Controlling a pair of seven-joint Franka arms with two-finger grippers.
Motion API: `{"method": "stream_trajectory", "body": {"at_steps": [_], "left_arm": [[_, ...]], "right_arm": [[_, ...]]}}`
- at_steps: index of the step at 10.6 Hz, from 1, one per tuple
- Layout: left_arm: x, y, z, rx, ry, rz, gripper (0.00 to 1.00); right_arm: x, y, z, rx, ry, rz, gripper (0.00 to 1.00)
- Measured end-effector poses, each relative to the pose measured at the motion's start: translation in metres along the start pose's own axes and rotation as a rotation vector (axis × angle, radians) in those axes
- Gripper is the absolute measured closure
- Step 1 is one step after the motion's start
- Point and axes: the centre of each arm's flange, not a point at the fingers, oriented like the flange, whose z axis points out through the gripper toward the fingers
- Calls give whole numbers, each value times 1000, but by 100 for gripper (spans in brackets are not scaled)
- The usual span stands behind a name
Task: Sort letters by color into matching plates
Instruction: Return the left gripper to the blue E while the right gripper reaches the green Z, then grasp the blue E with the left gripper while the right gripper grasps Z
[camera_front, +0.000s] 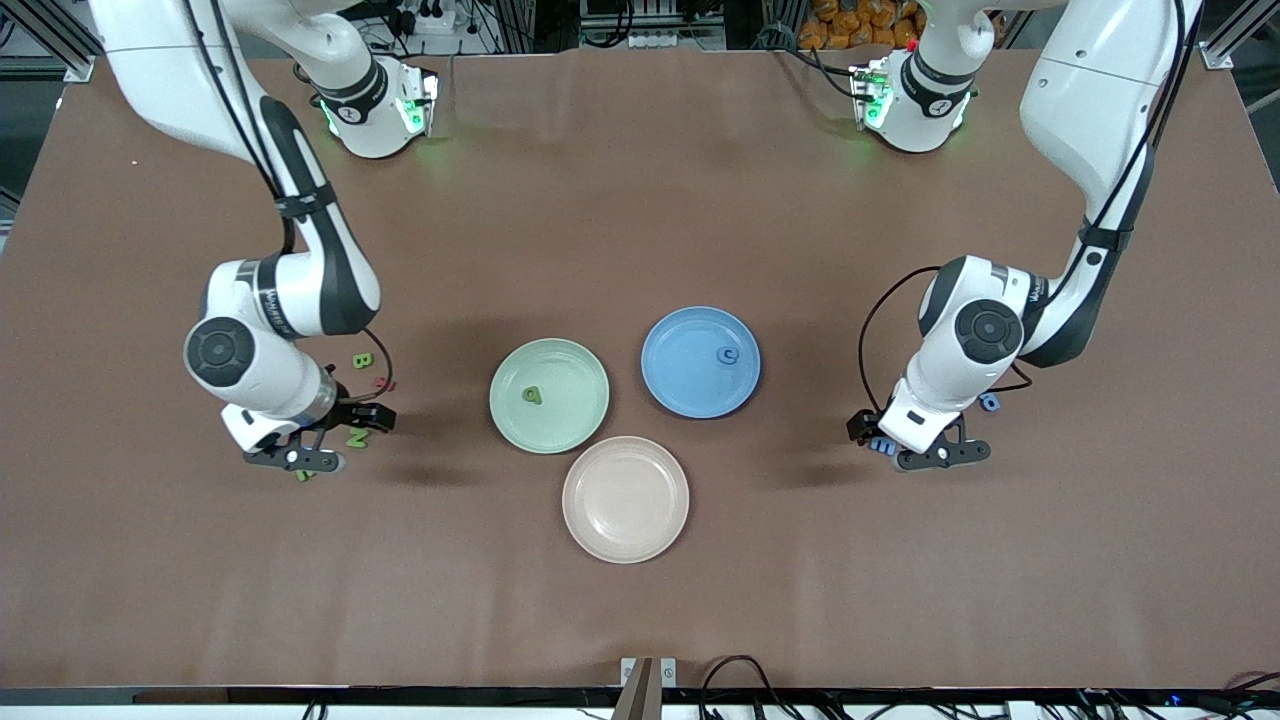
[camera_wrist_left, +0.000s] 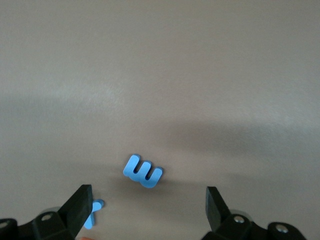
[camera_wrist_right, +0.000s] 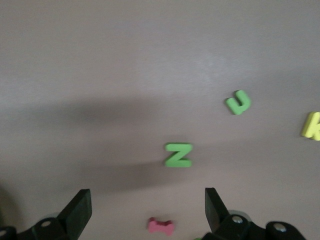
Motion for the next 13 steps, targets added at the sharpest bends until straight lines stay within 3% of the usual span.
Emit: {"method": "stream_trajectory", "body": {"at_steps": [2, 5, 8, 10, 13], "left_arm": [[-1, -3, 7, 2, -11, -147, 0], [2, -5, 6, -22, -33, -523, 0], [1, -8, 12, -13, -47, -781, 0], [0, -17, 25, 10, -57, -867, 0], [4, -20, 44, 28, -64, -899, 0]], "right_arm": [[7, 27, 6, 6, 16, 8, 0], [13, 40, 34, 29, 55, 29, 0], [15, 42, 62, 47, 77, 36, 0], [15, 42, 75, 47, 78, 37, 0], [2, 45, 97, 47, 93, 40, 0]]}}
